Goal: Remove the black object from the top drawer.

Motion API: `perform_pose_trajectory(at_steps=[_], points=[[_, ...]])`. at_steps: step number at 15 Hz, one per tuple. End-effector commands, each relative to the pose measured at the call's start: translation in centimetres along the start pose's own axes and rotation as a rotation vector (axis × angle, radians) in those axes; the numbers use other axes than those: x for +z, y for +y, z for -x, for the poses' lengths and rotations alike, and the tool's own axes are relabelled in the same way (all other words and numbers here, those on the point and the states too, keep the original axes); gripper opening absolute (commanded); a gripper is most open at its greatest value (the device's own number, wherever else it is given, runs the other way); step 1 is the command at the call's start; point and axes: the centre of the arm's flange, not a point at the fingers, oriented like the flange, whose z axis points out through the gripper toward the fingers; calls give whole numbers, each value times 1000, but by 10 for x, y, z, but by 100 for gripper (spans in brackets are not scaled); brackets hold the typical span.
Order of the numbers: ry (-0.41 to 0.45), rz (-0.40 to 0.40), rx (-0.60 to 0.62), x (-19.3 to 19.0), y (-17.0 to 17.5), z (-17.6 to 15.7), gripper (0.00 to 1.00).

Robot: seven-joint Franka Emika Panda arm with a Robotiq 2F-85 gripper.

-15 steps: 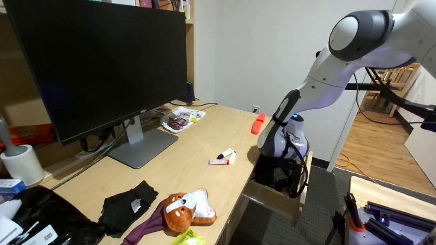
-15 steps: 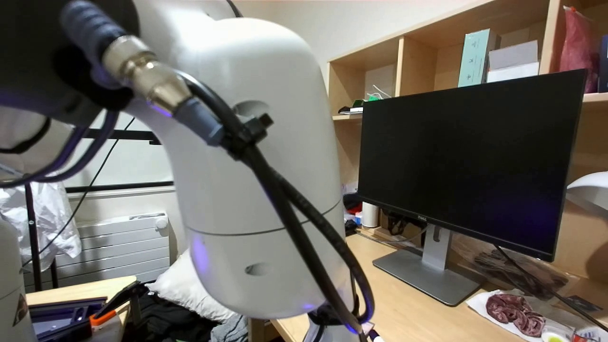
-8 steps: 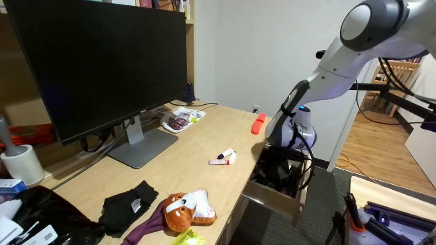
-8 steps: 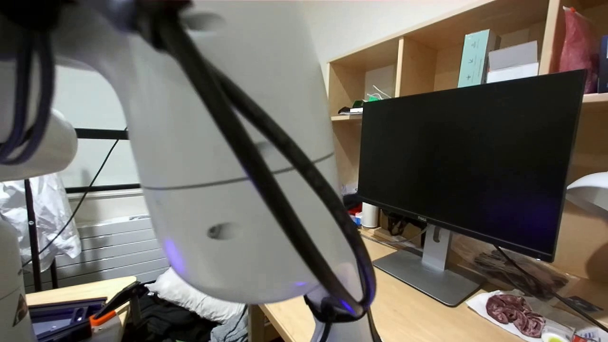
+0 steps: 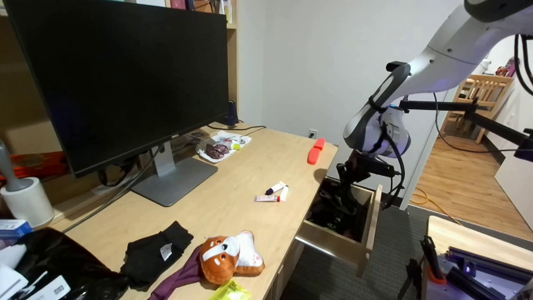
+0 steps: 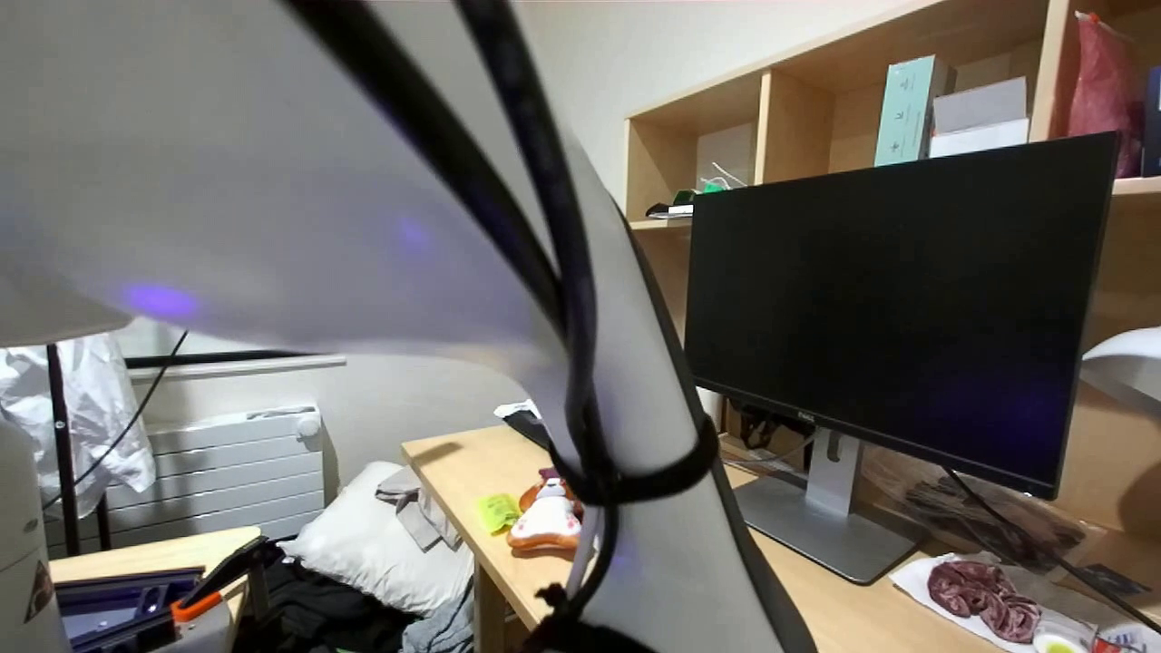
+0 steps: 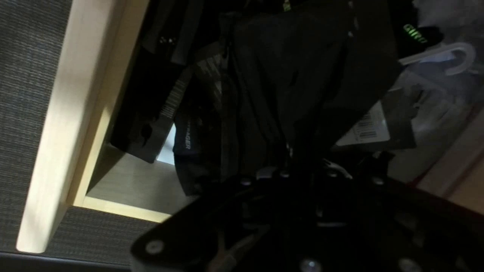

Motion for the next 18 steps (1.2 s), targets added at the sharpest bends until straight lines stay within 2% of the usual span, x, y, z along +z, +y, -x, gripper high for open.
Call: perform_pose_trajectory(at_steps=[1, 6, 10, 18], points=[[-37, -46, -52, -43, -17, 29, 9], [-28, -165, -95, -81, -83, 65, 9], [-26, -235, -97, -101, -128, 83, 9], [1, -397, -43, -162, -179, 86, 9]])
